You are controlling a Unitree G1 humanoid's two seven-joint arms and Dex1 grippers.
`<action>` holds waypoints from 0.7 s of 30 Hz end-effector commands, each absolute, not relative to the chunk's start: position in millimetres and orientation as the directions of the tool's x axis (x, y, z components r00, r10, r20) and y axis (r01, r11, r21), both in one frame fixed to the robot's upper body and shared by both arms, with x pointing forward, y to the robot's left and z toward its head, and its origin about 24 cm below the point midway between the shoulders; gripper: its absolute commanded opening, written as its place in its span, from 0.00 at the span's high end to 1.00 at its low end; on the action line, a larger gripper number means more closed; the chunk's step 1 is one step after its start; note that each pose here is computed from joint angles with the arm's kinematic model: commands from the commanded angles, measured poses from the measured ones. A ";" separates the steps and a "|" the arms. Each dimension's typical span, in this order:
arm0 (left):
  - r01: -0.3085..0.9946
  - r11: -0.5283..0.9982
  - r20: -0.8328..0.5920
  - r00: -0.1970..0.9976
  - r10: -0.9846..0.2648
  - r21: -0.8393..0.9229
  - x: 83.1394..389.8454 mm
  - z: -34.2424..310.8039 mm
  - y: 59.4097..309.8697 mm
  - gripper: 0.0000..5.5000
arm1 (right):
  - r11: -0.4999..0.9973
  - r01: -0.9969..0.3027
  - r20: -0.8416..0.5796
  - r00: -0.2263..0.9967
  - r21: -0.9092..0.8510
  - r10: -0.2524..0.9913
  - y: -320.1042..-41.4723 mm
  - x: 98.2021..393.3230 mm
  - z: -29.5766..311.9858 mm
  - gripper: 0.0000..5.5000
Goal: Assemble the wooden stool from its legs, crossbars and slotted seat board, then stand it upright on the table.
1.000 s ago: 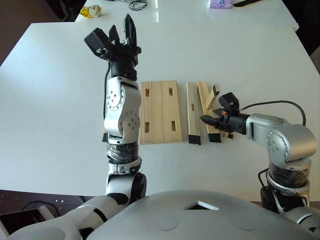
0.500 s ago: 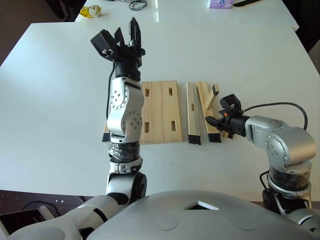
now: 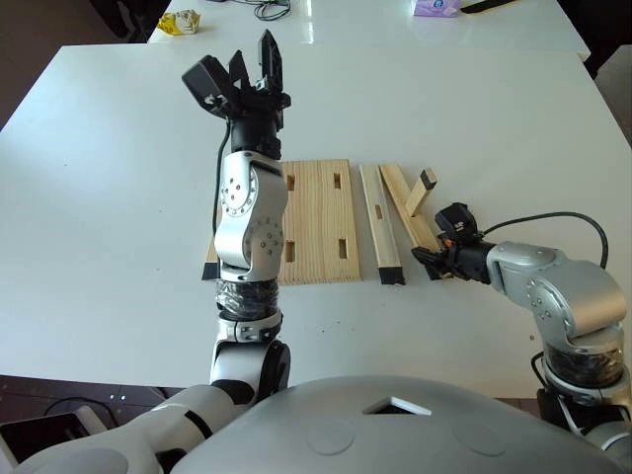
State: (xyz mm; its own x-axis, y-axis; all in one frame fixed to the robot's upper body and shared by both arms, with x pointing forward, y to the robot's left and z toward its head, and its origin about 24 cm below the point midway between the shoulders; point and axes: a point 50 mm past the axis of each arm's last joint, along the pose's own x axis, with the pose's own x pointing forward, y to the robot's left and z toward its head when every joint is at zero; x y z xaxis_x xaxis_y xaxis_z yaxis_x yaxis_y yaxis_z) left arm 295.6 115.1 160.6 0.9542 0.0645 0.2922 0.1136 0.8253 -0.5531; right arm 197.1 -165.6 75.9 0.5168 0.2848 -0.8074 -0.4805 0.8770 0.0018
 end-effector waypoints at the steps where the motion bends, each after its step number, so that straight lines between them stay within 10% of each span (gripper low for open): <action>1: -0.007 0.753 0.089 0.992 0.086 -0.658 274.8 111.1 97.3 0.48 | 0.861 -0.508 -0.809 0.517 -0.025 0.281 -171.8 198.0 75.6 0.41; 21: 0.005 0.771 0.083 0.995 0.062 -0.637 274.8 109.6 100.3 0.48 | 0.888 -0.460 -0.775 0.567 -0.018 0.278 -172.5 197.3 50.3 0.62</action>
State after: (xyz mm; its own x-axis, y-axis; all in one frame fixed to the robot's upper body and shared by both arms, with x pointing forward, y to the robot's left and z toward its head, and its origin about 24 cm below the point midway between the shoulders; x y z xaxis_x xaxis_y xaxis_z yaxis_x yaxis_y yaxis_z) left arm 295.6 113.7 160.9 0.9553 0.0699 0.2874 0.1071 0.8240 -0.5563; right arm 202.9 -170.9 65.0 0.5985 0.3047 -0.7409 -0.4840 0.8745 -0.0313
